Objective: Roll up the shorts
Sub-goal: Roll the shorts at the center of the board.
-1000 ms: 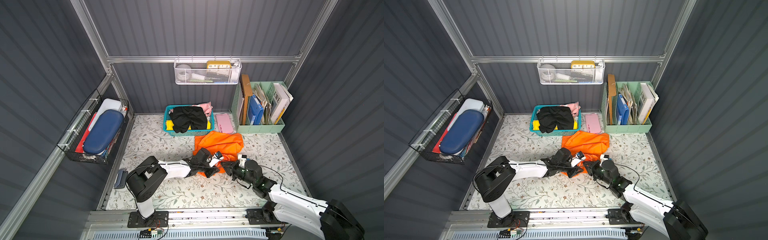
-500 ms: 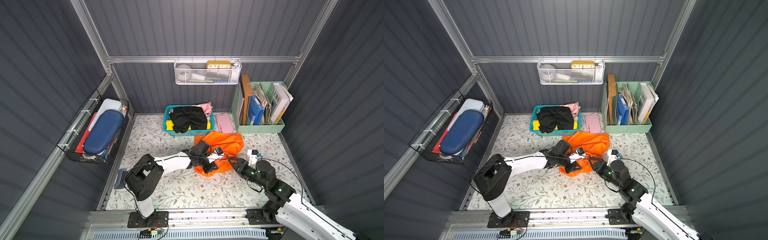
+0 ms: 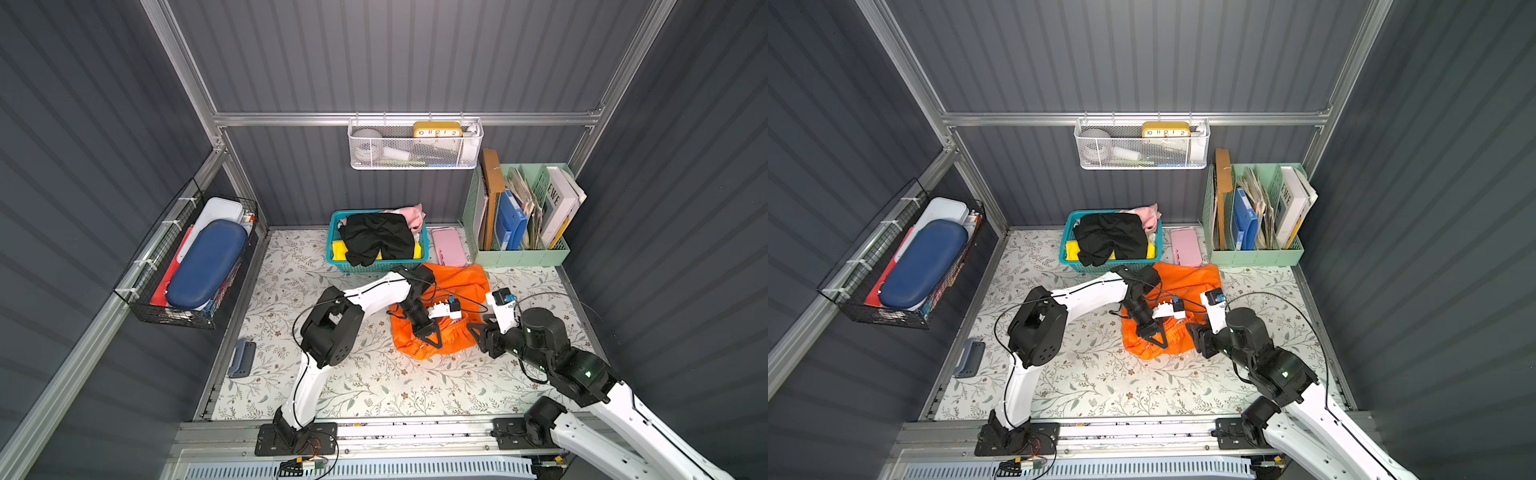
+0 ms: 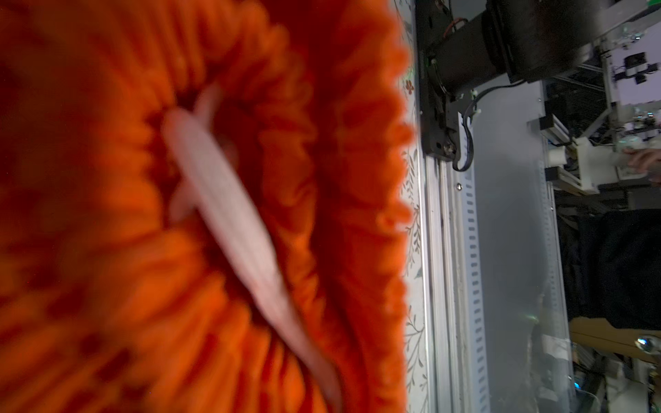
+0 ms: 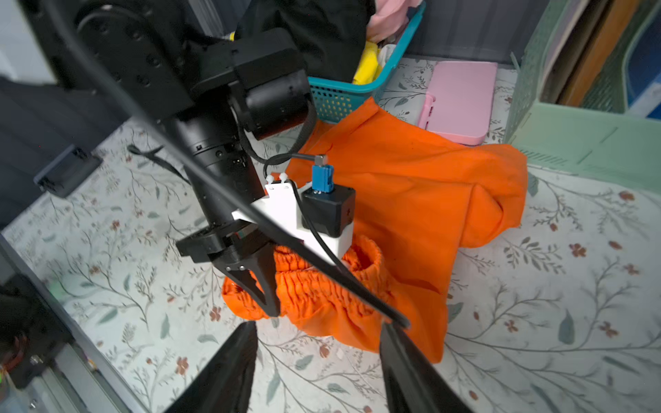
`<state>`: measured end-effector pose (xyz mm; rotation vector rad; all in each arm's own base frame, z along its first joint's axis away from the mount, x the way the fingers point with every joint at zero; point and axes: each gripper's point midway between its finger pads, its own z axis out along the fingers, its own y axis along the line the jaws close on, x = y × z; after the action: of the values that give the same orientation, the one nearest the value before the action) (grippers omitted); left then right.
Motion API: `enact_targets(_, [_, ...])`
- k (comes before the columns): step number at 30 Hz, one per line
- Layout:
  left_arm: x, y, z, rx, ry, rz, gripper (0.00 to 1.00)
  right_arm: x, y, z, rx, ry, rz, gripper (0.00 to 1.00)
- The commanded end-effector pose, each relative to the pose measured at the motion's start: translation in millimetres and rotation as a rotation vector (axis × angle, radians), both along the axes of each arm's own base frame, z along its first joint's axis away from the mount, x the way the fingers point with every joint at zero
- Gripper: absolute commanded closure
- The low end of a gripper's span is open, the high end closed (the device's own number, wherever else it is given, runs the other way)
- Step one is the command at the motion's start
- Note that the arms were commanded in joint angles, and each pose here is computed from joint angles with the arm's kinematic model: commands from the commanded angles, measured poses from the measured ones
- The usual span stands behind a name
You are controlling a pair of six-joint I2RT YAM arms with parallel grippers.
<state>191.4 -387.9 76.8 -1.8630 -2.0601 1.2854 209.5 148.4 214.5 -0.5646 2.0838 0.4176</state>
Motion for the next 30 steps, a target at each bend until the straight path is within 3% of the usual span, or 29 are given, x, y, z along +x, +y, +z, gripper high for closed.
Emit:
enact_targets(1, [-21.8, 10.4, 2.8, 0.005, 0.178, -0.025, 0.90, -21.9, 6.8, -10.7, -0.247, -0.117, 0.309, 0.40])
enact_targets(9, [-2.8, 12.0, -41.1, 0.102, 0.230, 0.004, 0.87, -44.4, 6.1, -69.2, -0.557, -0.214, 0.686, 0.33])
enact_targets(16, [14.2, 15.1, -60.8, 0.161, 0.225, 0.028, 0.86, -27.3, 10.9, -104.7, -0.710, -0.381, 0.787, 0.28])
enact_targets(22, [19.9, 18.6, -80.2, 0.231, 0.208, 0.037, 0.84, -12.5, 25.9, -109.9, -0.812, -0.530, 0.894, 0.23])
enact_targets(27, [15.3, 23.6, -87.3, 0.255, 0.225, 0.041, 0.83, 6.4, 37.5, -120.7, -0.852, -0.521, 0.930, 0.23])
enact_targets(30, [15.6, 24.0, -86.2, 0.253, 0.216, 0.040, 0.83, 12.9, 39.1, -139.5, -0.887, -0.444, 0.979, 0.23])
